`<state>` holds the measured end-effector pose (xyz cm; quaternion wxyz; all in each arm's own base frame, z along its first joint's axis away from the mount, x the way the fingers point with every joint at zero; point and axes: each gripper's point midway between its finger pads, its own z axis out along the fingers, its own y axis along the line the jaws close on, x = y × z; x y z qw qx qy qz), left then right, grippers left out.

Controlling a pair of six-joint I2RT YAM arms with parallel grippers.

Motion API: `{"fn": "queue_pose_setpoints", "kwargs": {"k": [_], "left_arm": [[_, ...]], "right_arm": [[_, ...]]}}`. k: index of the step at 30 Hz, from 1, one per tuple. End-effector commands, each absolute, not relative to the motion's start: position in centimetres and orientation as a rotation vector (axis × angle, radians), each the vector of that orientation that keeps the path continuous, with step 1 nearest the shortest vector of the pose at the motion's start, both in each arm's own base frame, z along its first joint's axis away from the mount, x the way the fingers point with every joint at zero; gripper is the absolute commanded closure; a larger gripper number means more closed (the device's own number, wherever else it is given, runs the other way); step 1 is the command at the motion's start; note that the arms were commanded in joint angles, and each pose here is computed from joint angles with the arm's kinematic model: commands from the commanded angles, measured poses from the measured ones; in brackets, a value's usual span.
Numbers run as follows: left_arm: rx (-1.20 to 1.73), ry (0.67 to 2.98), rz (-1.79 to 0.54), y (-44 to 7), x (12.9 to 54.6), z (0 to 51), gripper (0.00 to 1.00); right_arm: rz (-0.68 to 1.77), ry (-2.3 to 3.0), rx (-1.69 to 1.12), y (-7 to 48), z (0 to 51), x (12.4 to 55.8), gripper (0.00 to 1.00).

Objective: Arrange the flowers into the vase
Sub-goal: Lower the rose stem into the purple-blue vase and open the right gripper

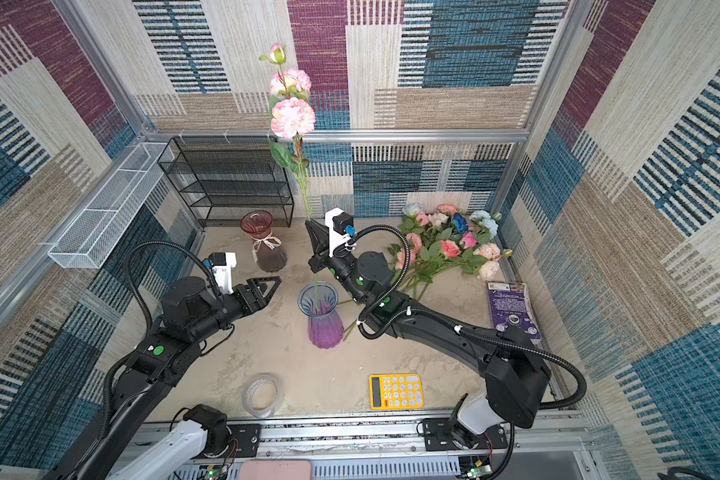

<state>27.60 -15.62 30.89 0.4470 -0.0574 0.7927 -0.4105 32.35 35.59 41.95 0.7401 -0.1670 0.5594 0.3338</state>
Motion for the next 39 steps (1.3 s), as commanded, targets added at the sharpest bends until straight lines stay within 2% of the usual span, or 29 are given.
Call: {"fn": "queue_pose_setpoints", "kwargs": {"k": [1,7,13,18,21,31,39], "left_arm": [[0.031,1.781,-1.136,-17.8,28.3,36.1,0.27],[0.165,1.668,-1.213,-20.3,30.8,40.3,0.27],[0.239,1.613,-1.314,-22.0,31.6,41.6,0.27],[0.222,1.638,-1.326,-22.2,32.1,40.7,0.29],[0.206,1.649,-1.320,-21.9,32.0,40.3,0.29],[0.109,1.718,-1.205,-19.1,29.0,37.1,0.27],[-0.025,1.845,-1.050,-16.0,26.7,30.4,0.27]], "right_arm": [[0.732,1.192,-0.346,34.8,41.9,31.4,1.00],[0.765,1.255,-0.395,34.6,39.4,30.1,0.98],[0.807,1.322,-0.473,35.3,38.3,29.1,0.70],[0.832,1.381,-0.500,35.3,37.8,28.5,0.63],[0.846,1.405,-0.498,34.6,38.0,27.9,0.53],[0.841,1.534,-0.442,30.0,36.2,25.3,0.35],[0.787,1.710,-0.273,25.0,30.7,26.1,0.32]]}}
